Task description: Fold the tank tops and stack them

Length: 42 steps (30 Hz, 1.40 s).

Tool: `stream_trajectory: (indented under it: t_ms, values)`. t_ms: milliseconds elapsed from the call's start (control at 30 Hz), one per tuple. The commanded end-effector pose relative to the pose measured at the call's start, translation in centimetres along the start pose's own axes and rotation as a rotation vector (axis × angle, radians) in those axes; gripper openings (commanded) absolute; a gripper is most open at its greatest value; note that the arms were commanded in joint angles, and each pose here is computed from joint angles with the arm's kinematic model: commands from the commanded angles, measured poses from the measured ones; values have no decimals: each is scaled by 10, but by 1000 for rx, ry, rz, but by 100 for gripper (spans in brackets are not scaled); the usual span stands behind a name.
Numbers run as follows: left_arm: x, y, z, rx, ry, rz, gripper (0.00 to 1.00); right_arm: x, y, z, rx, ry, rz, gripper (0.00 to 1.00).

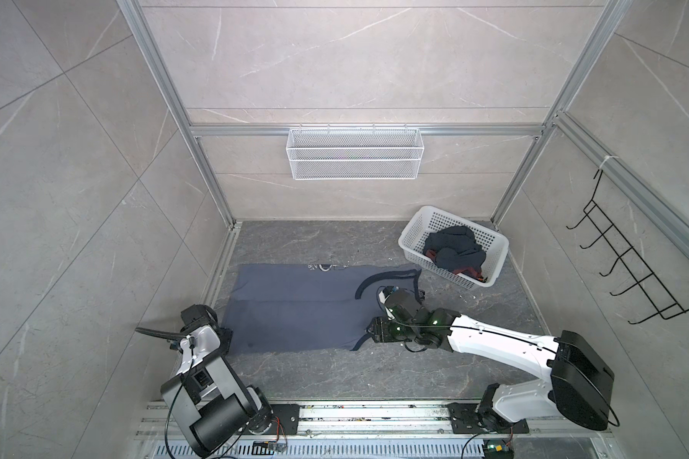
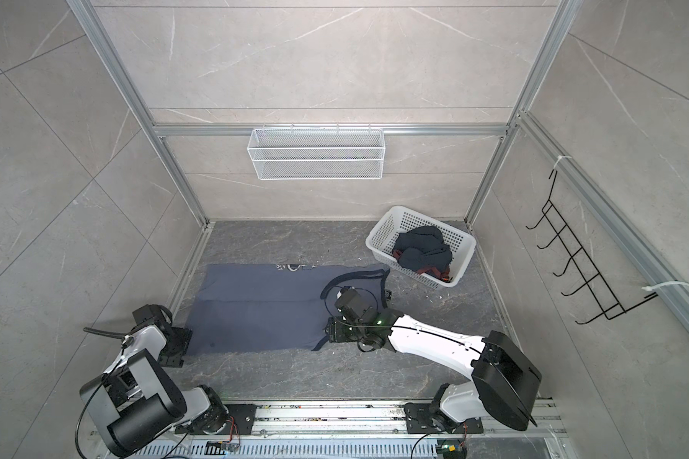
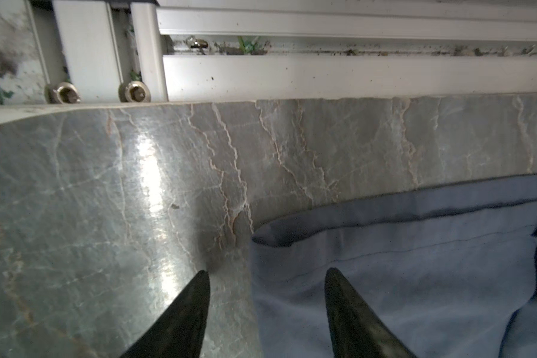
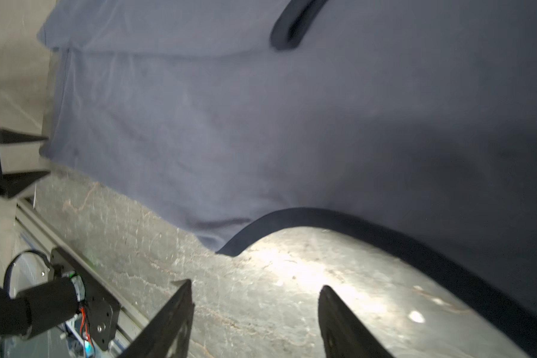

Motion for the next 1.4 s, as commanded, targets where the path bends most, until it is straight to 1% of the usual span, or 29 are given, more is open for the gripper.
stream_trajectory:
  t_ms: [0, 200, 267, 433, 667, 733, 800, 933, 1000, 1133, 1233, 1367]
  values:
    - [-9, -4, -6, 22, 24, -11, 57, 13, -15, 6, 15, -1, 11, 65]
    - [-10, -20, -10, 22, 28, 25, 45, 34, -35, 18, 9, 32, 65, 65]
    - [-10, -22, -12, 35, 29, 36, 38, 40, -42, 22, 13, 43, 84, 64]
    - [-9, -21, -14, 63, 28, 46, 28, 52, -60, 27, 27, 51, 121, 61]
    - [-9, -18, -14, 78, 18, 38, 20, 47, -76, 30, 83, 77, 64, 53]
    - [-9, -16, -14, 83, 17, 37, 17, 45, -80, 31, 100, 82, 44, 49]
    - [-9, -15, -15, 88, 17, 33, 16, 43, -85, 32, 110, 91, 36, 43]
    - [-9, -12, -15, 99, 17, 32, 13, 42, -92, 35, 130, 95, 47, 25]
    - [-9, -11, -16, 105, 15, 30, 11, 41, -89, 36, 136, 98, 34, 17]
    - [-9, -7, -17, 109, 13, 28, 8, 36, -76, 38, 161, 116, 4, 5]
    - [-10, -2, -18, 119, 15, 24, 5, 34, -61, 39, 170, 124, -13, 0]
    - [-12, 12, -24, 129, 4, 5, 1, 29, -39, 39, 189, 138, -46, 0]
Point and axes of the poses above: each gripper's point midway between its finger pads, its own y axis back along the fingers, its own z axis along the line the jaws close on, x = y × z, the point moved 10 cm from there along y, back along the fingers, and after that the axes turned 12 degrees about -y, right-handed, at the moved point
